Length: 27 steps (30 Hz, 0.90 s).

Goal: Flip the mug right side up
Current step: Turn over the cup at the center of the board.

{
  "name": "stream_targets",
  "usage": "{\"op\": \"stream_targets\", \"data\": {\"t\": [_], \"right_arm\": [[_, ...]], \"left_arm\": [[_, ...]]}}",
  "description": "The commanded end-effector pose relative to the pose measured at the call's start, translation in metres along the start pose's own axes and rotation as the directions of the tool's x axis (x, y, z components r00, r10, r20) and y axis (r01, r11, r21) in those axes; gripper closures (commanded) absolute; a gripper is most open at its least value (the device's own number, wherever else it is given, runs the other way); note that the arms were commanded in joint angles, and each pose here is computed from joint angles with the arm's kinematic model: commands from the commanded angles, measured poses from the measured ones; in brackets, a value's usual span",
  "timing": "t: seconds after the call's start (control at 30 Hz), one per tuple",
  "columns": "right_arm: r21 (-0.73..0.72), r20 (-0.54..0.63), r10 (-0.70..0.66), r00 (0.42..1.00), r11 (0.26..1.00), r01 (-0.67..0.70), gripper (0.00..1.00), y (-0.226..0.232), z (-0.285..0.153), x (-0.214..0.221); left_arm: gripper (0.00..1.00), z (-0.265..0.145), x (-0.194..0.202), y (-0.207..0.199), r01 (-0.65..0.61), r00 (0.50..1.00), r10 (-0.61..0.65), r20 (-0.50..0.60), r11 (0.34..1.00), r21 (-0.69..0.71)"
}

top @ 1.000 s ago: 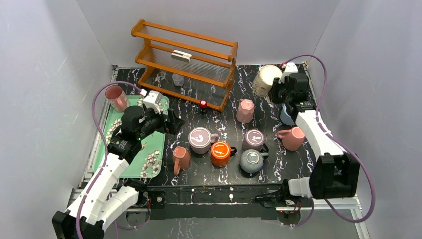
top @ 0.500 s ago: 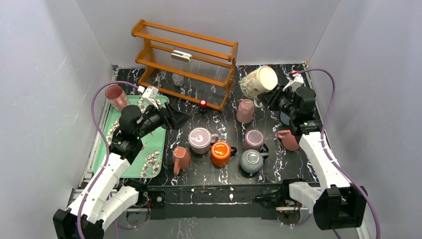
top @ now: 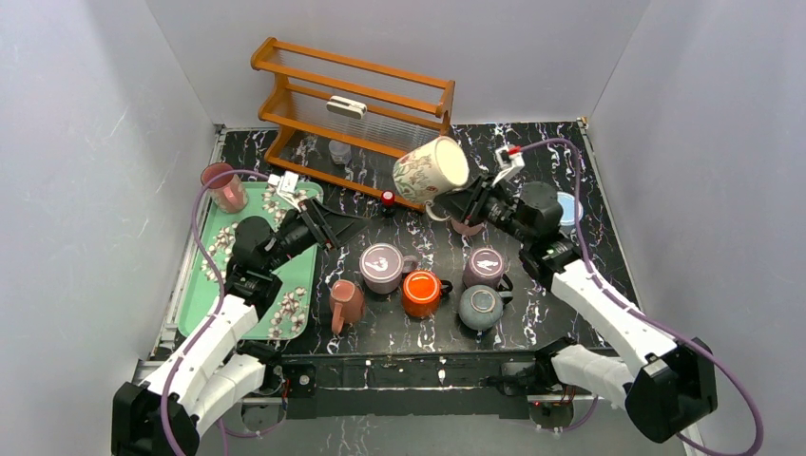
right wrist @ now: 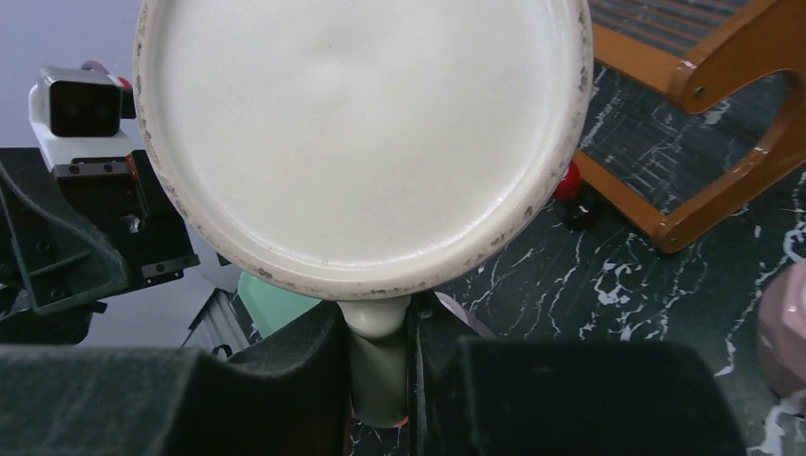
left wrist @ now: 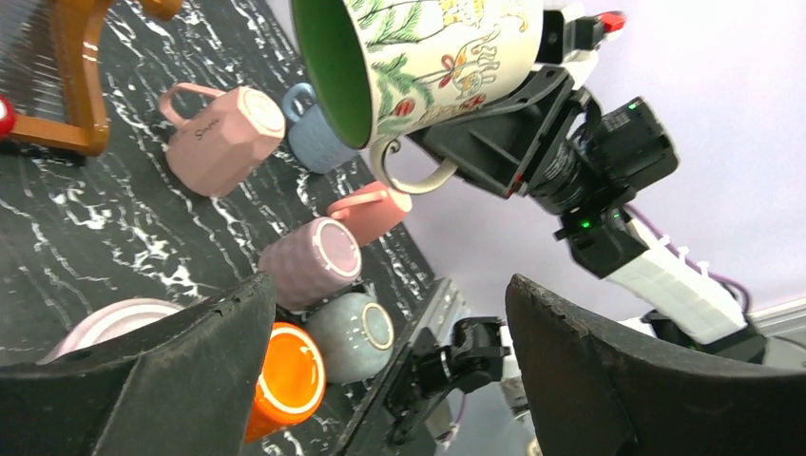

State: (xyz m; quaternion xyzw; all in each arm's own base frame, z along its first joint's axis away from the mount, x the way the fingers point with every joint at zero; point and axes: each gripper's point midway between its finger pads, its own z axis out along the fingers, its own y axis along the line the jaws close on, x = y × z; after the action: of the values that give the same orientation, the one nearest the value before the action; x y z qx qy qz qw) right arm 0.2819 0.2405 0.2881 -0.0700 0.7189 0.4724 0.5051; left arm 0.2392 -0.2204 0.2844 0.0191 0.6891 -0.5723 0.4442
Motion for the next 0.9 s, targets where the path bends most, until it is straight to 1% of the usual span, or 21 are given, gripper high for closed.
{"op": "stream_targets", "data": {"t": [0.0, 0.13, 0.43, 0.67, 0.87], "right_arm": [[-0.209, 0.272, -0.062, 0.96, 0.97, 0.122, 0.99, 0.08, 0.006, -0.076], [-0.274, 0.281, -0.047, 0.959, 0.953, 0.127, 0.99, 0.108, 0.017, -0.076], [-0.378, 0.319, -0.031, 0.947, 0.912, 0.157, 0.99, 0.163, 0.033, -0.086], [-0.49, 0.338, 0.01, 0.941, 0.856, 0.167, 0.99, 0.211, 0.03, -0.096], [-0.568, 0.316, 0.055, 0.947, 0.811, 0.142, 0.99, 0.234, 0.025, -0.093]], "left_arm": [[0.15, 0.002, -0.008, -0.018, 0.049, 0.997, -0.055, 0.053, 0.993, 0.106], [0.17, 0.006, -0.01, -0.017, 0.1, 0.992, -0.109, 0.062, 0.987, 0.127], [0.2, 0.004, -0.017, -0.024, 0.136, 0.983, -0.153, 0.101, 0.977, 0.162], [0.19, -0.003, -0.039, -0.045, 0.143, 0.963, -0.192, 0.189, 0.959, 0.245], [0.21, -0.009, -0.058, -0.069, 0.114, 0.946, -0.207, 0.249, 0.933, 0.341]]}}
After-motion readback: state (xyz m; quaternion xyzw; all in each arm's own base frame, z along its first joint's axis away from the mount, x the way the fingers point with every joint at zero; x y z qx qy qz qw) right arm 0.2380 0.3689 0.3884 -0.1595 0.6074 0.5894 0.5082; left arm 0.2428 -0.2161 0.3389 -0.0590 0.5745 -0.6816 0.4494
